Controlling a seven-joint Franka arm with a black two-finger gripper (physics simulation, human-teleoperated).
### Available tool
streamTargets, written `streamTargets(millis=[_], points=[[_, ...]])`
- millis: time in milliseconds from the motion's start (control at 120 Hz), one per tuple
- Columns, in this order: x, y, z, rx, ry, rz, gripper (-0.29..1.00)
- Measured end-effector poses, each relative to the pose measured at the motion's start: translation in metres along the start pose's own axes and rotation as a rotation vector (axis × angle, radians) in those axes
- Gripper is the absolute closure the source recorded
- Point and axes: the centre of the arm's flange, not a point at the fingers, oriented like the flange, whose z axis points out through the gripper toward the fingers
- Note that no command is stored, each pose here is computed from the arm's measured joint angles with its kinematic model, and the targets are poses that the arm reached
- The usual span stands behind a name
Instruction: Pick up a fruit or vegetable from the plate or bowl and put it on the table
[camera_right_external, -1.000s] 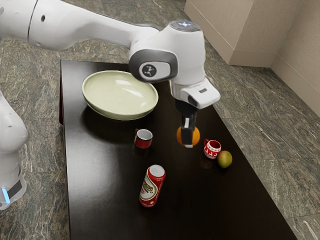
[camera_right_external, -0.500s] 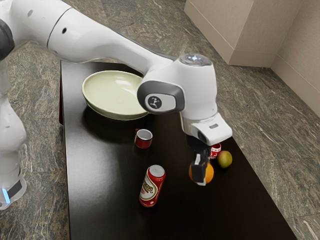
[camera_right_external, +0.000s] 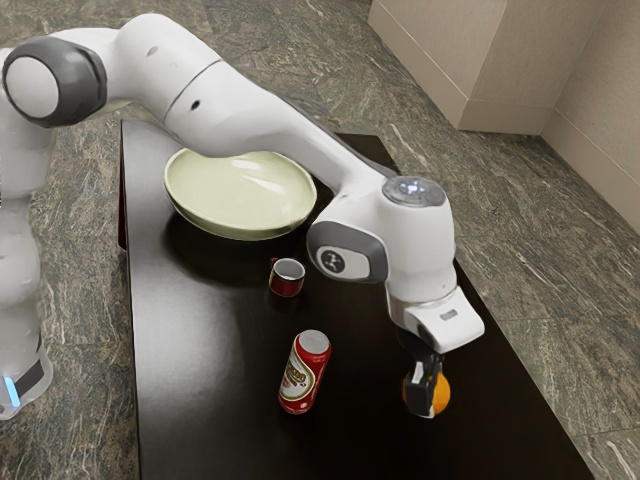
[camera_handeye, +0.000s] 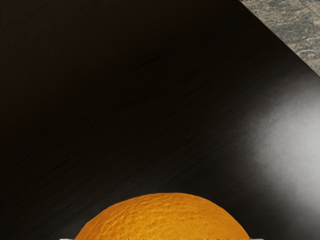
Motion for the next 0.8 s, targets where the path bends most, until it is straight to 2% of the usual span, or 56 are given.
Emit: streamTargets(millis=[450, 617, 667, 717, 767, 800], points=[[0.013, -0.032, 0.056, -0.020, -0.010, -0.121, 0.26], [0.016, -0.032, 0.057, -0.023, -0.005, -0.142, 0.12], [0.025, -0.037, 0.042, -0.013, 0.015, -0.152, 0.09], [0.042, -0.051, 0.001, 0.016, 0.026, -0.191, 0.07], [0.039, -0.096, -0.060, 0.081, -0.005, -0.304, 0.06], [0.018, -0.133, -0.105, 0.145, -0.044, -0.399, 0.05]])
